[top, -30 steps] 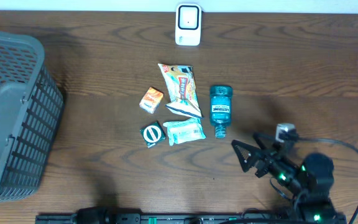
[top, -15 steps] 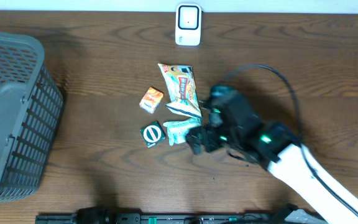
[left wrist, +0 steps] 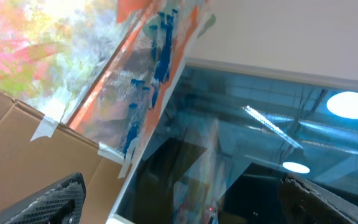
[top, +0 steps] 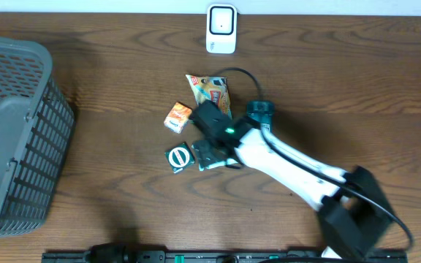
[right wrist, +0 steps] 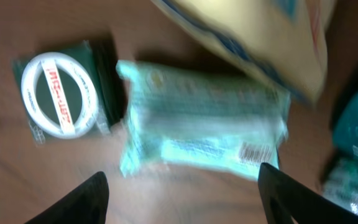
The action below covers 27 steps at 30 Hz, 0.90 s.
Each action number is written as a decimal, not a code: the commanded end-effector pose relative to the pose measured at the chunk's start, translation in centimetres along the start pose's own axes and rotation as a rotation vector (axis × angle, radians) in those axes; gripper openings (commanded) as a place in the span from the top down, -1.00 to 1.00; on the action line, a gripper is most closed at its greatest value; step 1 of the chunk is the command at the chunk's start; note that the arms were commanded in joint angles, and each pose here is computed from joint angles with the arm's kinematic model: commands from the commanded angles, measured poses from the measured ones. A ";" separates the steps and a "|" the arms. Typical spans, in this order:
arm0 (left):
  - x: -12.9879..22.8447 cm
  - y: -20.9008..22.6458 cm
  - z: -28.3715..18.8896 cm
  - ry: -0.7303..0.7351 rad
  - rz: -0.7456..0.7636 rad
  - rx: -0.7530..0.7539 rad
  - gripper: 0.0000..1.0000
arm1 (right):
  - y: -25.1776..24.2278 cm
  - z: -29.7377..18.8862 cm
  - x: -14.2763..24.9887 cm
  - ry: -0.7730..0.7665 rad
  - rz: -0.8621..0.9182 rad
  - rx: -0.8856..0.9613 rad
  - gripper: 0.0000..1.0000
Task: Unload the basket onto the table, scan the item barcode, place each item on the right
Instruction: 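Grasp the mint-green wipes pack with the right gripper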
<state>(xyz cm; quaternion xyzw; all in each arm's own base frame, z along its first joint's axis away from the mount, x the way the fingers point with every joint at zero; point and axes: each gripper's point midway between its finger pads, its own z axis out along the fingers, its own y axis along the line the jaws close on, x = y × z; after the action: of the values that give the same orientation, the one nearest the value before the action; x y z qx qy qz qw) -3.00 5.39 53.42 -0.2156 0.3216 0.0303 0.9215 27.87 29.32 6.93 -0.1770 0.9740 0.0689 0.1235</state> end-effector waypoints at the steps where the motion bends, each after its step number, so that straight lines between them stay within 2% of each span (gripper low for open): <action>1: 0.3 -0.2 0.0 0.003 -0.006 0.010 -0.95 | 1.6 0.2 -2.6 -0.064 -0.027 0.101 -0.40; 5: 0.2 -0.2 0.0 -0.001 -0.008 0.011 -0.95 | 1.0 3.2 -2.1 -0.006 -0.027 0.216 -0.39; 8: 0.2 -0.2 0.0 -0.001 -0.008 0.011 -0.95 | 0.0 4.7 -1.2 0.042 0.019 0.278 -0.21; 19: 0.2 -0.2 0.0 0.000 -0.008 0.011 -0.95 | -0.2 5.1 -1.6 0.033 0.040 0.277 -0.29; 23: 0.2 -0.2 0.0 0.000 -0.008 0.011 -0.95 | -0.4 5.9 -1.0 0.058 0.030 0.292 -0.46; 25: 0.2 -0.2 0.0 0.000 -0.008 0.011 -0.95 | -0.8 6.7 -0.1 0.097 0.025 0.311 -0.38; 27: 0.2 -0.2 0.0 -0.001 -0.008 0.011 -0.95 | -1.3 7.5 0.8 0.142 0.023 0.325 -0.17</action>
<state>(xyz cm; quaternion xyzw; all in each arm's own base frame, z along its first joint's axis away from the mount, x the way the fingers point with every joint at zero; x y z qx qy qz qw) -2.61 5.44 53.22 -0.2159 0.3252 0.0310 0.9201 29.29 29.84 1.27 -0.1548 0.9794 -0.0820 0.1007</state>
